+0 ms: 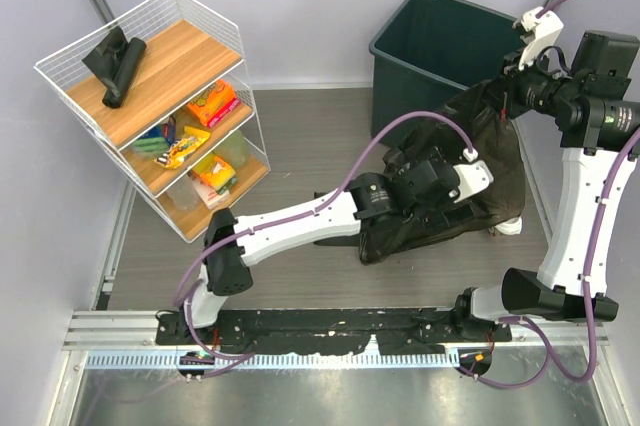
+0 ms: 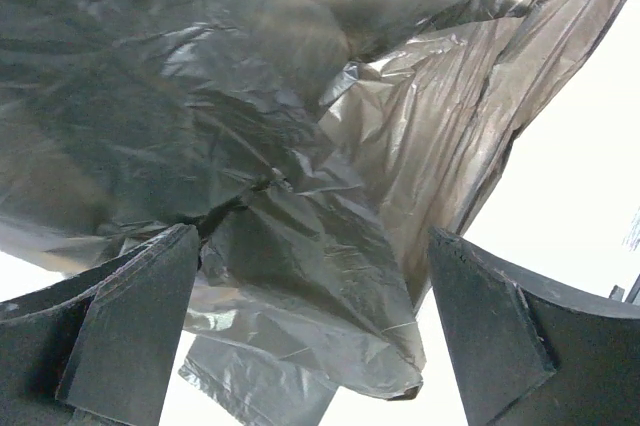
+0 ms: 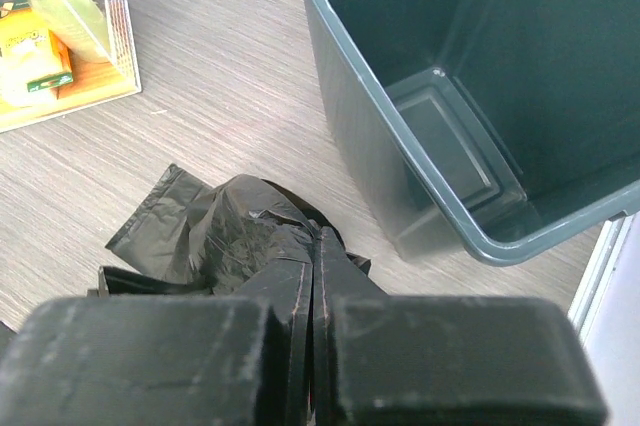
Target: Put the trash bags into the trash bin
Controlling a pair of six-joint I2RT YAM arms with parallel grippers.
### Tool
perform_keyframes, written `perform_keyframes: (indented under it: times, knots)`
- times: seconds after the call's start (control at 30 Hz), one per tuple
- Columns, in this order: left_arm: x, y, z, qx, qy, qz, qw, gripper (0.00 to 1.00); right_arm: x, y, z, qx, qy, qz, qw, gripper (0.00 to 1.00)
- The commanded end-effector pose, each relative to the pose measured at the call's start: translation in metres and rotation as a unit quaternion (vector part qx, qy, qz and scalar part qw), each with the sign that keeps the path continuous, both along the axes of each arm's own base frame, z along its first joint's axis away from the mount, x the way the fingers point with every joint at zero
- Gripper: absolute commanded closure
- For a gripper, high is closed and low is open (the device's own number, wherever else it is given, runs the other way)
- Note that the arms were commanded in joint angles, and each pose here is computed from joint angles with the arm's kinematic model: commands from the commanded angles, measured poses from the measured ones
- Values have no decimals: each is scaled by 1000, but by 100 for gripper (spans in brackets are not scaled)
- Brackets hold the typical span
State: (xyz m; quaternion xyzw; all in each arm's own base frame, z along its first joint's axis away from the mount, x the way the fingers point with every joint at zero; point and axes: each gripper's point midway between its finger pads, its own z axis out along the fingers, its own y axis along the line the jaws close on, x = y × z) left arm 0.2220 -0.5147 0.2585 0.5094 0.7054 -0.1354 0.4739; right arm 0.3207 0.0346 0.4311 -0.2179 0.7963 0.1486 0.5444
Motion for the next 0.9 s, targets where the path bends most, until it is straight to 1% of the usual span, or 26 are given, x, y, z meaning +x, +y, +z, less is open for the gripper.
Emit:
perform_keyframes:
  times: [0.0, 0.1, 0.4, 0.43, 0.6, 0.63, 0.73, 0.8, 0.83, 0.87]
  knots:
    - [-5, -13, 23, -43, -17, 28, 999, 0, 4, 0, 7, 2, -16, -4, 1000, 99]
    - [0, -18, 20, -43, -29, 45, 998, 0, 6, 0, 7, 4, -15, -4, 1000, 99]
    - [22, -31, -3, -15, -88, 65, 994, 0, 4, 0, 5, 1, -12, -3, 1000, 99]
    - [24, -33, -4, -15, -97, 66, 993, 2, 4, 1, 5, 1, -12, -1, 1000, 99]
    - [36, -35, -17, -5, -116, 73, 991, 29, 4, 0, 3, 2, -8, 0, 1000, 99]
    - [39, -36, -18, -5, -118, 72, 990, 35, 4, 1, 1, 2, -6, 1, 1000, 99]
    - [47, -37, -18, -5, -129, 74, 989, 57, 3, 1, -1, 1, -3, 1, 1000, 99]
    - [55, -36, -16, -13, -120, 78, 990, 75, 2, 0, -2, -2, -3, 0, 1000, 99]
    - [60, -34, -15, -18, -109, 80, 991, 80, 2, -1, -2, -5, -3, -2, 1000, 99]
    - [63, -32, -16, -21, -95, 83, 992, 92, 2, -1, -2, -6, -4, -1, 1000, 99]
